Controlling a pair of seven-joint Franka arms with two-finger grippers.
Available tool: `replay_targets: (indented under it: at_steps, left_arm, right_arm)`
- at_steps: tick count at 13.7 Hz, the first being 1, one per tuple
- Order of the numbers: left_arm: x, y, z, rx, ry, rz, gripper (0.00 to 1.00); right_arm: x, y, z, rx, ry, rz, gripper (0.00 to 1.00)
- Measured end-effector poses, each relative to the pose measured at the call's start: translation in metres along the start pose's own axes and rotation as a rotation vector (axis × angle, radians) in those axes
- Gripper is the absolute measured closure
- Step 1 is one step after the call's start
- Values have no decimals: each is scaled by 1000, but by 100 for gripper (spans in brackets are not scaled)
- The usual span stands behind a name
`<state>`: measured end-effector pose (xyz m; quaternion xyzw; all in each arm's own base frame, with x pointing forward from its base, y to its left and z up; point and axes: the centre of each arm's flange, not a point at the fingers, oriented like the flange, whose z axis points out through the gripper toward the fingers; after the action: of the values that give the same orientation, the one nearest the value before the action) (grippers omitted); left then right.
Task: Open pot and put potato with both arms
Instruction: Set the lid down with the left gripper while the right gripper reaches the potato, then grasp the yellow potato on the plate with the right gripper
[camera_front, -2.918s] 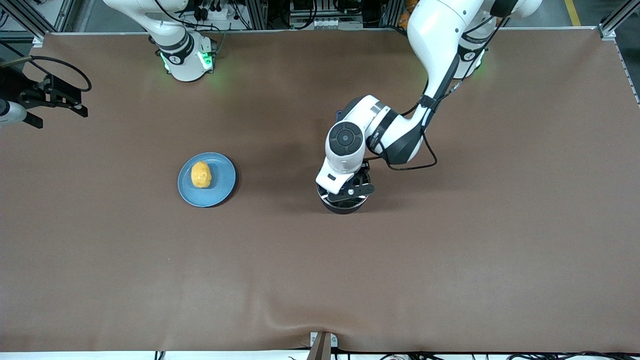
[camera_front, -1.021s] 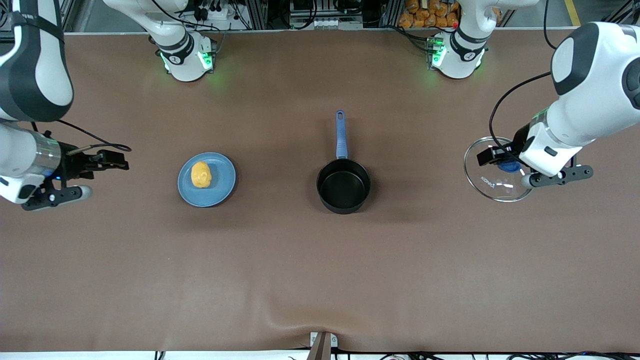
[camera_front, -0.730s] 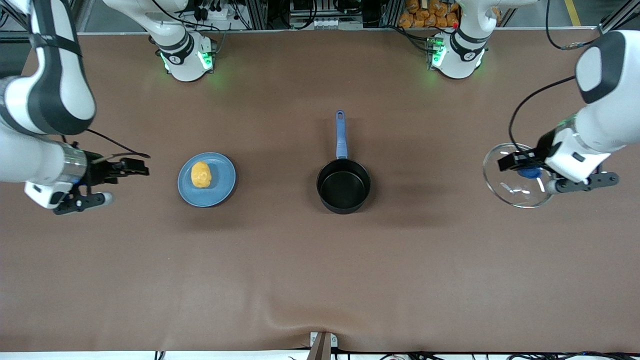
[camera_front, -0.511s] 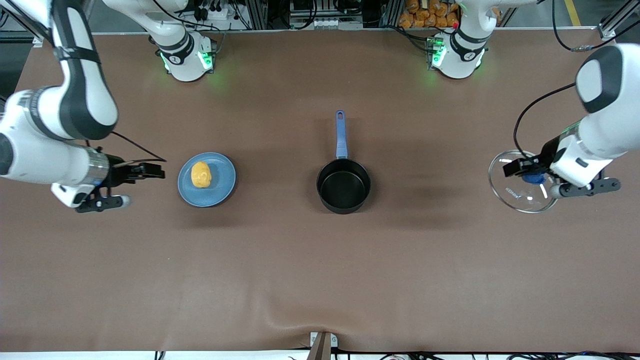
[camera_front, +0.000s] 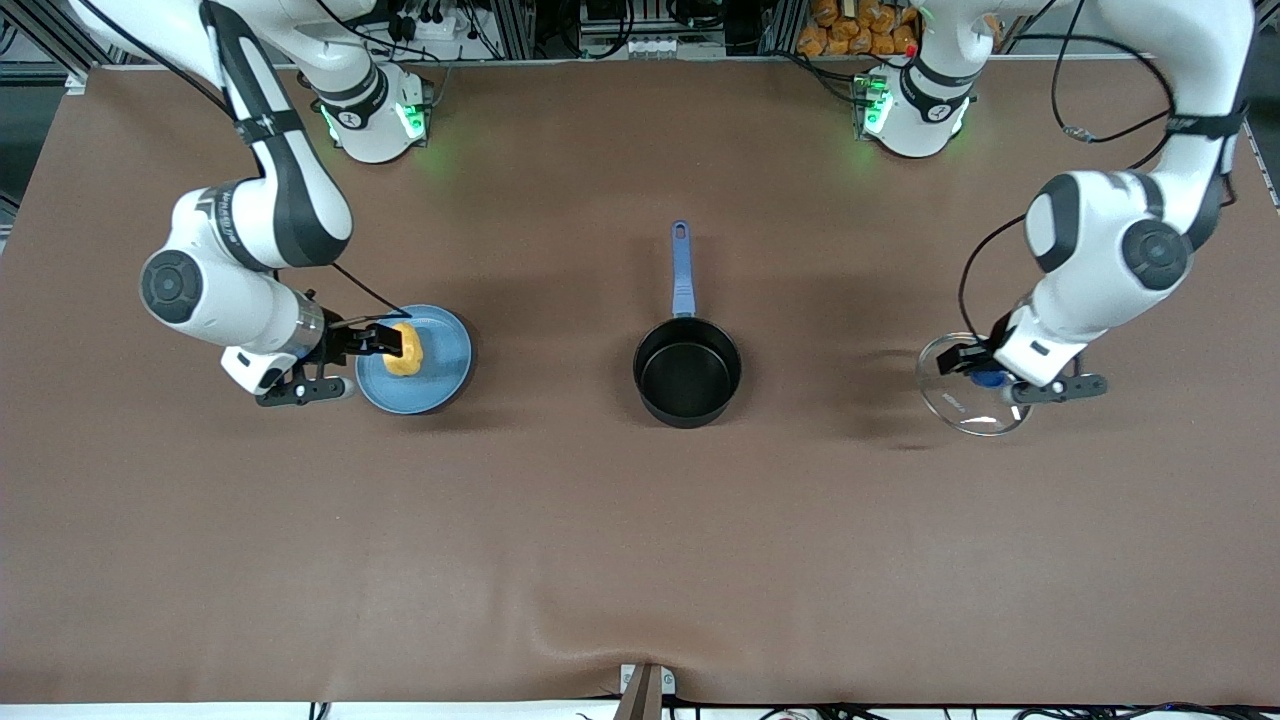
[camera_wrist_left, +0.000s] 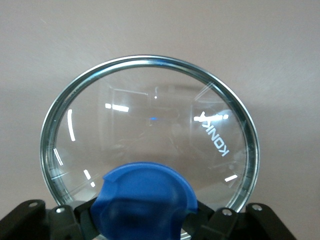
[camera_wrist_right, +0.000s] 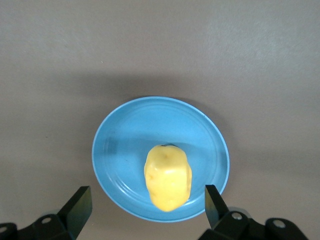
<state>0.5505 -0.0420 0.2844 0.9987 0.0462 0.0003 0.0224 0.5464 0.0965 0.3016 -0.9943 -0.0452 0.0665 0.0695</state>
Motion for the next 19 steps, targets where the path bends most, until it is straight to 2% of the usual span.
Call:
replay_targets:
  at_steps: [3,7,10,11,12,14,15,19]
  left_arm:
    - [-2,9,45,-3,-19,27,59]
    - [-6,12,79,29,-35,86,59]
    - [-6,7,91,32,-41,81,59]
    - [-6,7,93,32,-43,81,59]
    - [-6,7,94,33,-43,83,59]
    - [-6,7,94,38,-42,92,58]
    - [-6,7,93,38,-40,93,53]
    - [-3,8,90,37,-28,95,13]
  right_arm:
    - [-12,8,34,-11,17,12,0]
    - [-17,16,75,-19,1,24,0]
    - [-17,17,94,-22,-17,26,0]
    - [-18,17,98,-22,-22,28,6]
    - [-18,17,100,-22,-25,29,6]
    - [-19,17,101,-22,-30,30,24]
    - [-19,17,101,-22,-31,30,37]
    - [-11,5,84,-15,-61,19,40]
